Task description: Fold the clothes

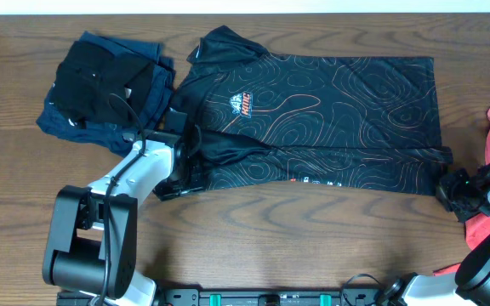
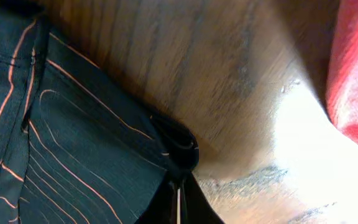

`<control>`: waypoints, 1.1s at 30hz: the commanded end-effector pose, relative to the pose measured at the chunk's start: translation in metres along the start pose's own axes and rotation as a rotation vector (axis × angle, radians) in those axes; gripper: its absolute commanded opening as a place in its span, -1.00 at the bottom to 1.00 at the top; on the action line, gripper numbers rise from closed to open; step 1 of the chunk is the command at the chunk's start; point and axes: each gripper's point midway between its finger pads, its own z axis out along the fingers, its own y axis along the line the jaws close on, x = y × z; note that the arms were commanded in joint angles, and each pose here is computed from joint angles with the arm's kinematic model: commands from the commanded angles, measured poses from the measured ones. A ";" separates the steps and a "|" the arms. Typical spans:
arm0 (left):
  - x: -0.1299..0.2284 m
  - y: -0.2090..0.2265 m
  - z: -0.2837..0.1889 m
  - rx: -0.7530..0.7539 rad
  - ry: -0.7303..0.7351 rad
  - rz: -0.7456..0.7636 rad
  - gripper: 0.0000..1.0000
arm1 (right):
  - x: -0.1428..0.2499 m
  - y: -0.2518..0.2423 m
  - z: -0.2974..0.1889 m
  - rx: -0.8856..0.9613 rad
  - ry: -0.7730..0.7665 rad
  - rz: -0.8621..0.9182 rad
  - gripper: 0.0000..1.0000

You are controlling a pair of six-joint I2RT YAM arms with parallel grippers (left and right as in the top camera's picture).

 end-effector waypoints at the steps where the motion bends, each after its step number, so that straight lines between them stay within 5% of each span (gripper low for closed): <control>1: 0.002 0.009 0.004 -0.030 0.009 0.005 -0.22 | -0.009 -0.003 -0.011 -0.005 -0.031 0.017 -0.97; 5: -0.003 0.021 0.003 -0.034 0.007 -0.040 -0.78 | -0.019 -0.003 -0.029 0.009 -0.069 0.023 -0.97; 7: -0.005 0.029 0.003 -0.034 0.012 -0.071 -0.88 | -0.022 -0.009 -0.037 0.050 -0.091 0.025 -0.97; 21: 0.005 0.026 -0.002 0.091 0.098 -0.116 -0.87 | -0.026 -0.039 -0.046 0.225 -0.138 0.044 -0.95; 24: 0.006 0.023 -0.003 0.108 0.104 -0.115 -0.83 | -0.024 -0.039 -0.046 0.221 -0.128 0.044 -0.27; 25: 0.007 0.020 -0.004 0.123 0.107 -0.108 -0.82 | -0.023 -0.037 -0.046 0.213 -0.123 0.044 -0.20; 33: 0.003 0.004 -0.046 0.216 0.081 -0.055 -0.47 | -0.038 0.000 -0.075 0.084 -0.109 -0.021 -0.13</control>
